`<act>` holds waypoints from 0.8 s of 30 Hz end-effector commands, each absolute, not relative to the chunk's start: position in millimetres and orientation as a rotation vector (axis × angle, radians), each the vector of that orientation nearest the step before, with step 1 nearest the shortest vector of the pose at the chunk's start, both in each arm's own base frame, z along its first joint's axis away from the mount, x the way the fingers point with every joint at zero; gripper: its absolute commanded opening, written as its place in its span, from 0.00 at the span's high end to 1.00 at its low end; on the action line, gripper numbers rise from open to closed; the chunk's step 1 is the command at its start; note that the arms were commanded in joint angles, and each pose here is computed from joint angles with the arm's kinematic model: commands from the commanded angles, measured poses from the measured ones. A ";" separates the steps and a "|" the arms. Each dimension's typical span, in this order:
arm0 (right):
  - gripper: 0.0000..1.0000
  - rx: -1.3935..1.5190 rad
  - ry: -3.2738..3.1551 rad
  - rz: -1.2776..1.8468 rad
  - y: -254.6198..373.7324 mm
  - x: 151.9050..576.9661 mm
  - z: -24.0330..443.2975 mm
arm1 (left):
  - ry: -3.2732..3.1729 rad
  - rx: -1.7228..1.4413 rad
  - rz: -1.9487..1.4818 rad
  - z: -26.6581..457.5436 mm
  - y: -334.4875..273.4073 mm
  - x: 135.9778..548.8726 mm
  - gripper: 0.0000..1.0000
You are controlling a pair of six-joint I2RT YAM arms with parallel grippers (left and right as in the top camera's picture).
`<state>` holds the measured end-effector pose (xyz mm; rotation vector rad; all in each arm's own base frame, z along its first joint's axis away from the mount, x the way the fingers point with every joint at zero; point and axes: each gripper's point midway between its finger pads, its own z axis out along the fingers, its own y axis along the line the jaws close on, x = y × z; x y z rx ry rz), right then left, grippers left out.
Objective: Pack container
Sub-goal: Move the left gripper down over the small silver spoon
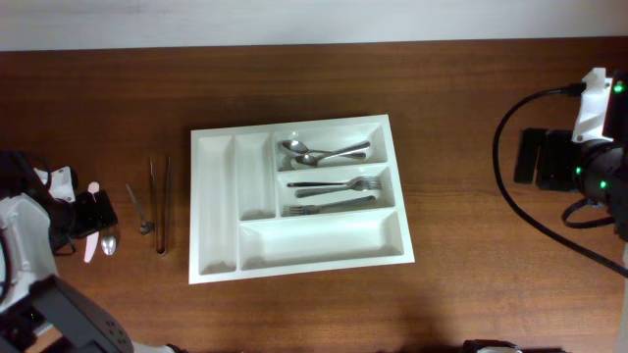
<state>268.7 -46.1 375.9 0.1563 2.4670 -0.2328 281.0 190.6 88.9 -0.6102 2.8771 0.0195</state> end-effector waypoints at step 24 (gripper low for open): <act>0.01 0.142 2.506 -0.112 -31.7 265.7 368.1 | 2.913 -0.364 0.143 11.4 245.2 327.7 0.18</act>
